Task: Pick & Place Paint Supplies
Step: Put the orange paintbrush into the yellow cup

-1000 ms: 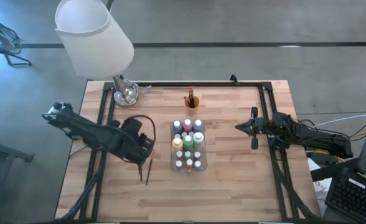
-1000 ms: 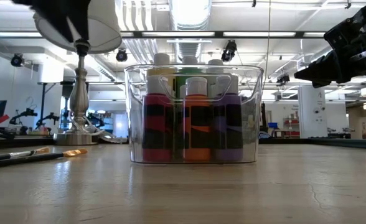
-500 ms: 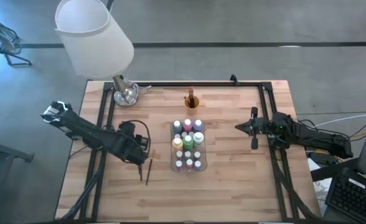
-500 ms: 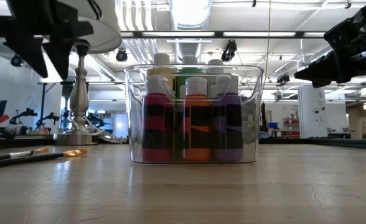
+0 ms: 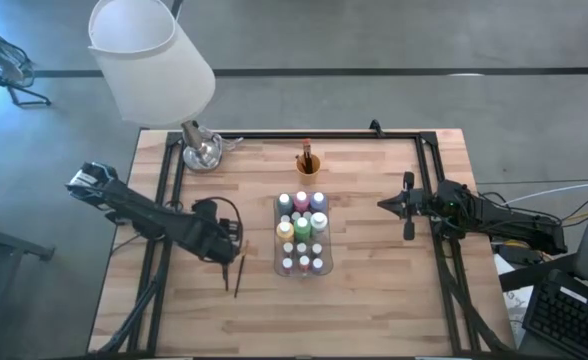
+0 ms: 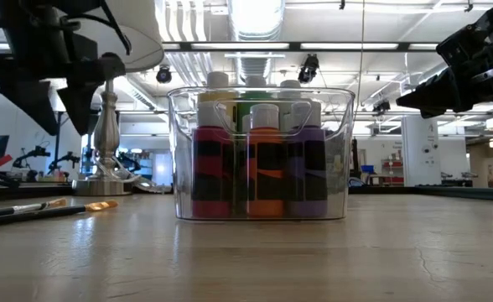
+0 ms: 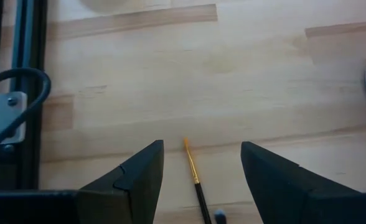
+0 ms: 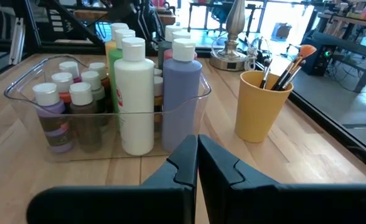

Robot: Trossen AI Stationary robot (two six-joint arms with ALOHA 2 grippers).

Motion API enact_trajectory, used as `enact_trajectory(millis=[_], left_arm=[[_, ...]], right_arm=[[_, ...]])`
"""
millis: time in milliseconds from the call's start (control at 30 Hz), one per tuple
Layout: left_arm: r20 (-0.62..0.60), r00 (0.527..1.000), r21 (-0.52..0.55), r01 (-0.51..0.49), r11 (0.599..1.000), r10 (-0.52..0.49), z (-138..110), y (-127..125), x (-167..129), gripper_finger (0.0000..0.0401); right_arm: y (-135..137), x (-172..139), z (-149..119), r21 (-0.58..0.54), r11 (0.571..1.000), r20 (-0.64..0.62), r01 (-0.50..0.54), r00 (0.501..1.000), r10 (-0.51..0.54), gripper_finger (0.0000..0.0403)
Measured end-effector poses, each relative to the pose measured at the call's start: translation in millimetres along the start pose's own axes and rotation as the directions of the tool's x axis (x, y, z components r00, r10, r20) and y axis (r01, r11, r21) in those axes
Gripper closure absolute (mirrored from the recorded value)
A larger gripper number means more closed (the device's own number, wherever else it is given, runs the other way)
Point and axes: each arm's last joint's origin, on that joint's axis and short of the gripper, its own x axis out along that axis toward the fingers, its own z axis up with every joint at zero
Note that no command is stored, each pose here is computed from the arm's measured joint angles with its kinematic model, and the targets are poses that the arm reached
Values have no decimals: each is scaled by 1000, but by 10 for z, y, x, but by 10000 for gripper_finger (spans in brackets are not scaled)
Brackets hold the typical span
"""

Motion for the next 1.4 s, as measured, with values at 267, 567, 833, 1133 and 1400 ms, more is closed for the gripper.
enact_trajectory(millis=[267, 567, 833, 1133, 1400], left_arm=[[-12, 1000, -31, 16, 999, -16, -23, -8, 203, 181], [-59, 998, -22, -11, 1000, 9, -69, 56, 423, 181], [-107, 994, -26, 9, 1000, -11, -121, 79, 573, 181], [-128, 991, -33, 19, 999, -23, -147, 121, 722, 181], [-133, 989, -23, 58, 998, -61, -150, 116, 811, 181]], right_arm=[[0, 0, 0, 0, 1000, 0, 0, 1000, 0, 394], [0, 0, 0, 0, 1000, 0, 0, 1000, 0, 394], [0, 0, 0, 0, 1000, 0, 0, 1000, 0, 394], [0, 0, 0, 0, 1000, 0, 0, 1000, 0, 394], [0, 0, 0, 0, 1000, 0, 0, 1000, 0, 394]])
